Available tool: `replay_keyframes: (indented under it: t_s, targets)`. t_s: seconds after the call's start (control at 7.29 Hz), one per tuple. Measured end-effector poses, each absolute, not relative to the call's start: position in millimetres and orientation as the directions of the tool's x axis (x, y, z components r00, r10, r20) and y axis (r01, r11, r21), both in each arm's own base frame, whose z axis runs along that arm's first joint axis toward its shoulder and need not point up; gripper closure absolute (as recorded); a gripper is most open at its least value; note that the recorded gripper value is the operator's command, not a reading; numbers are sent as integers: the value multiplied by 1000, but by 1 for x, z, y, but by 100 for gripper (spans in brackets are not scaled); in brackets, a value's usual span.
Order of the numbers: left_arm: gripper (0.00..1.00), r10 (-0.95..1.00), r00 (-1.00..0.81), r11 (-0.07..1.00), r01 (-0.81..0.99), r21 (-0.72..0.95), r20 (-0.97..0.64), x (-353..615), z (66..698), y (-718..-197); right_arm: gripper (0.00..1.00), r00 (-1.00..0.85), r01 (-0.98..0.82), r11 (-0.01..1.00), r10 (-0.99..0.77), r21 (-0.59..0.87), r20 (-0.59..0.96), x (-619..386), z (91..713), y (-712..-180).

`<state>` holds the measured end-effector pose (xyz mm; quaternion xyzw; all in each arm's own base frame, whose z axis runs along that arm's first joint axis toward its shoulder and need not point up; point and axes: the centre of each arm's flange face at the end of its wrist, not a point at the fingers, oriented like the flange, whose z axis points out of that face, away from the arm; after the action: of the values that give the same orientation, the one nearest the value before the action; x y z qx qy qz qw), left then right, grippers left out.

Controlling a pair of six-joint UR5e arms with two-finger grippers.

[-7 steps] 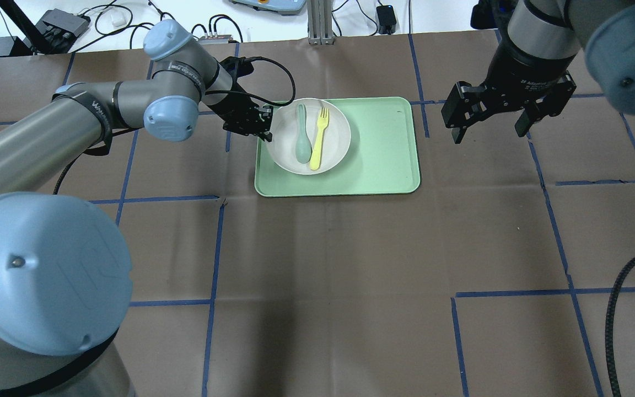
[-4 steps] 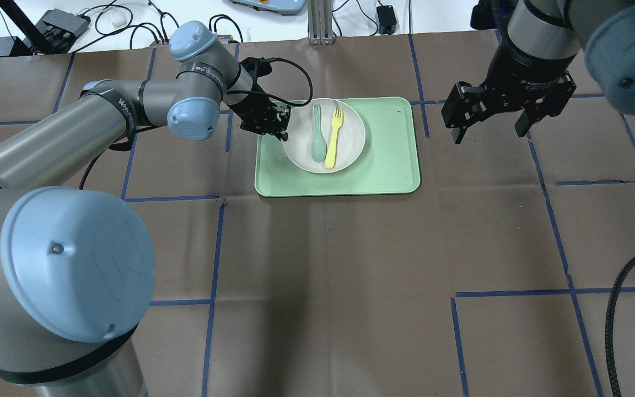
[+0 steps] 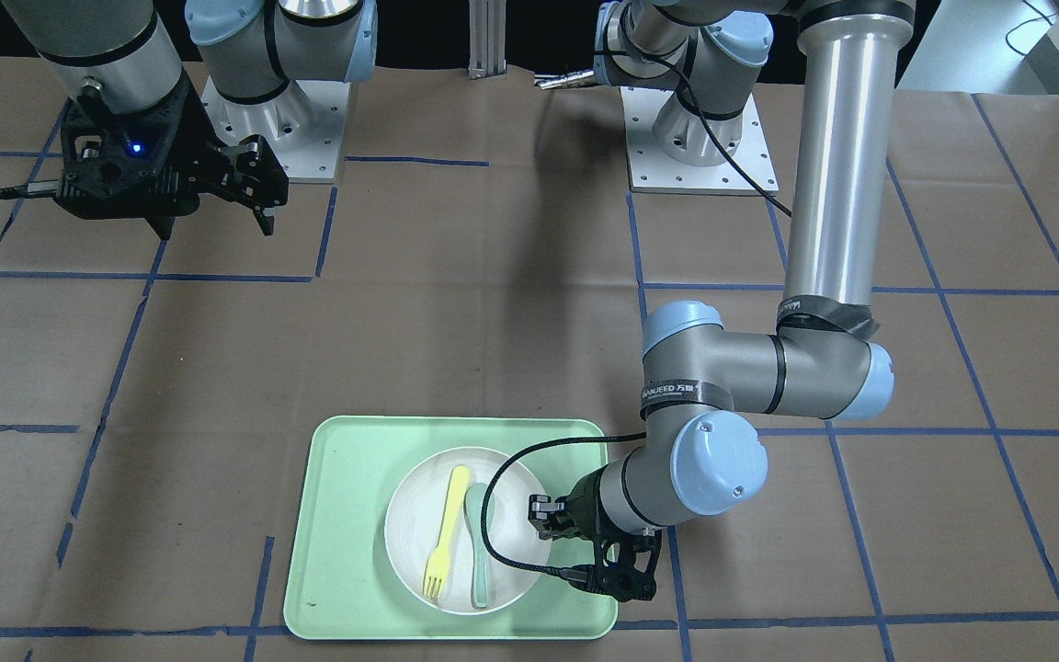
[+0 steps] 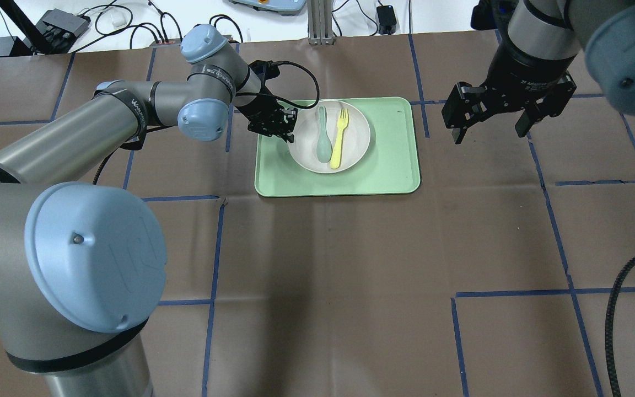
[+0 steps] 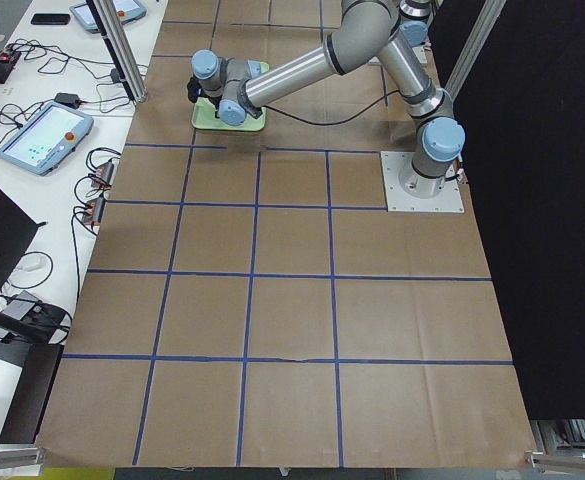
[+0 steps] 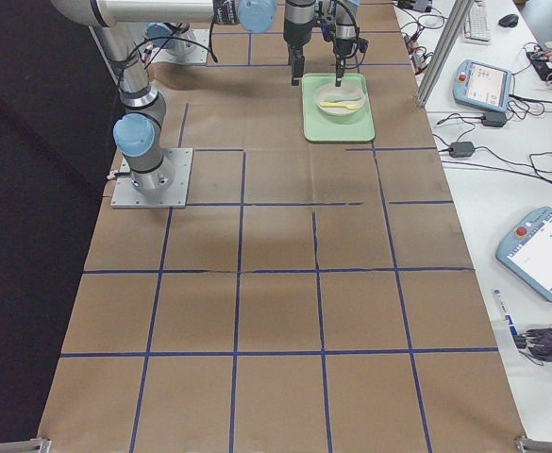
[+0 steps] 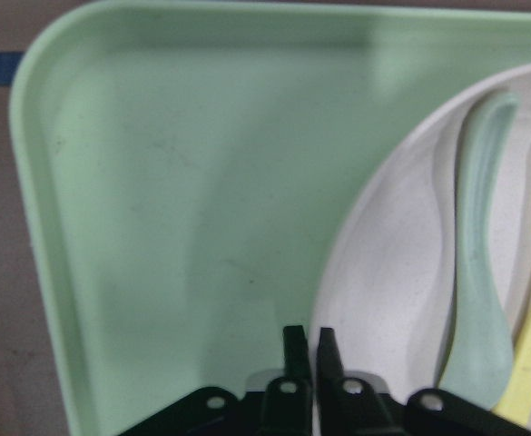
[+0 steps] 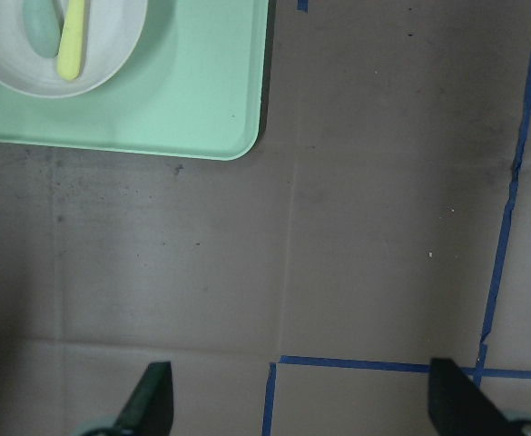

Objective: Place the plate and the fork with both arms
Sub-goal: 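Open the left gripper and lift it away from the plate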

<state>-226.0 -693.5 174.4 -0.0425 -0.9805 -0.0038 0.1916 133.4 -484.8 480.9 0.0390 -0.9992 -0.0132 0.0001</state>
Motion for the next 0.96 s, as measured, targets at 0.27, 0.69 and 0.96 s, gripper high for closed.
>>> replay_keyframes:
  t_s: [0.27,0.69,0.96]
  targets:
    - [1,85,-924,996,86,-12,373,-226,179,-691,0,-997,-78,997,-78,26,-1,133,481,-485]
    - [1,91,-930,996,82,-41,356,-226,214,-683,0,-997,-77,997,-77,27,-2,133,480,-485]
    - [0,71,-959,997,70,-12,274,-216,277,-661,0,-997,-78,997,-78,28,-2,133,480,-485]
